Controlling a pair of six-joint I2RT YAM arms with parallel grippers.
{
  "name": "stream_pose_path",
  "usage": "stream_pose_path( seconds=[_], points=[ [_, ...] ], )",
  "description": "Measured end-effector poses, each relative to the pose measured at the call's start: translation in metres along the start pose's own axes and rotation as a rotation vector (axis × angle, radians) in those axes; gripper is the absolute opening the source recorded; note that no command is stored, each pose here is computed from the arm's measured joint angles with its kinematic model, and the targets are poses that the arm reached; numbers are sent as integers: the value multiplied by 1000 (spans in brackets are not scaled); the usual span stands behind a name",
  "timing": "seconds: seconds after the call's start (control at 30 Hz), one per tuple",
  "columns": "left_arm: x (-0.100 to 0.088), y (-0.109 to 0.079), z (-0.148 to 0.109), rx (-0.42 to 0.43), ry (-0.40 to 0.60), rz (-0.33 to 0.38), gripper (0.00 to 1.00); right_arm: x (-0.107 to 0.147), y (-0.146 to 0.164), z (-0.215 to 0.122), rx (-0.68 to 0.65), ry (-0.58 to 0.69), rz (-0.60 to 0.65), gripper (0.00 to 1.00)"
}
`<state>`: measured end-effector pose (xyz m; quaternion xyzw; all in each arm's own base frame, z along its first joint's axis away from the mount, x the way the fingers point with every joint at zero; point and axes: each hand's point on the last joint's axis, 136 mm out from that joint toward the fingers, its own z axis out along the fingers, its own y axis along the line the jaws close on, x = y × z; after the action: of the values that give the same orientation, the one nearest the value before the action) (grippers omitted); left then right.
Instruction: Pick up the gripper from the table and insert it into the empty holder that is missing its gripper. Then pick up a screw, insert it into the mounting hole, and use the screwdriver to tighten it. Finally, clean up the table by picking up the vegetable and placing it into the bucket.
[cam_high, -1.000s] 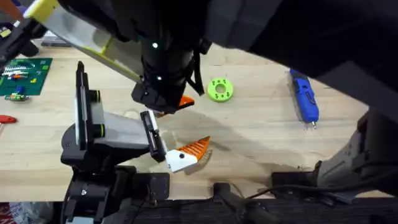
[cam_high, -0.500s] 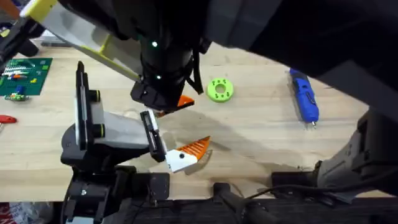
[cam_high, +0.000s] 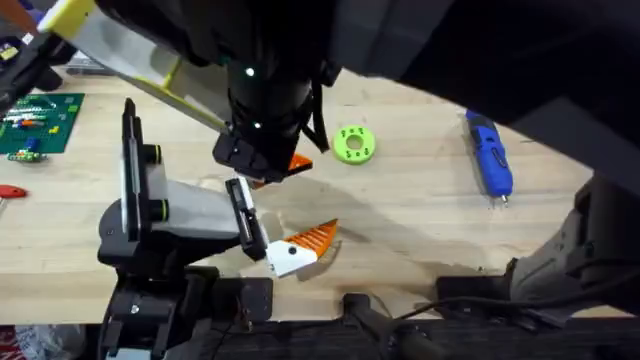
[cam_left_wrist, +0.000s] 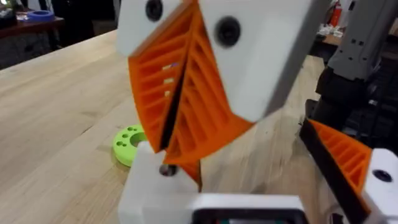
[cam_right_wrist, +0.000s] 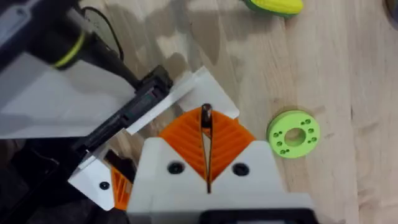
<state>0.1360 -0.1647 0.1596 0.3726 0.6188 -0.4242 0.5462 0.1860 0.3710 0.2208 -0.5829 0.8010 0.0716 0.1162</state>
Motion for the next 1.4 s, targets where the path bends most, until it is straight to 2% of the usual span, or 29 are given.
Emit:
stream_pose_path(
  seconds=[1.4],
  points=[
    [0,0,0,0,0,0,986,-2,2,0,-11,-10,0,9]
  ],
)
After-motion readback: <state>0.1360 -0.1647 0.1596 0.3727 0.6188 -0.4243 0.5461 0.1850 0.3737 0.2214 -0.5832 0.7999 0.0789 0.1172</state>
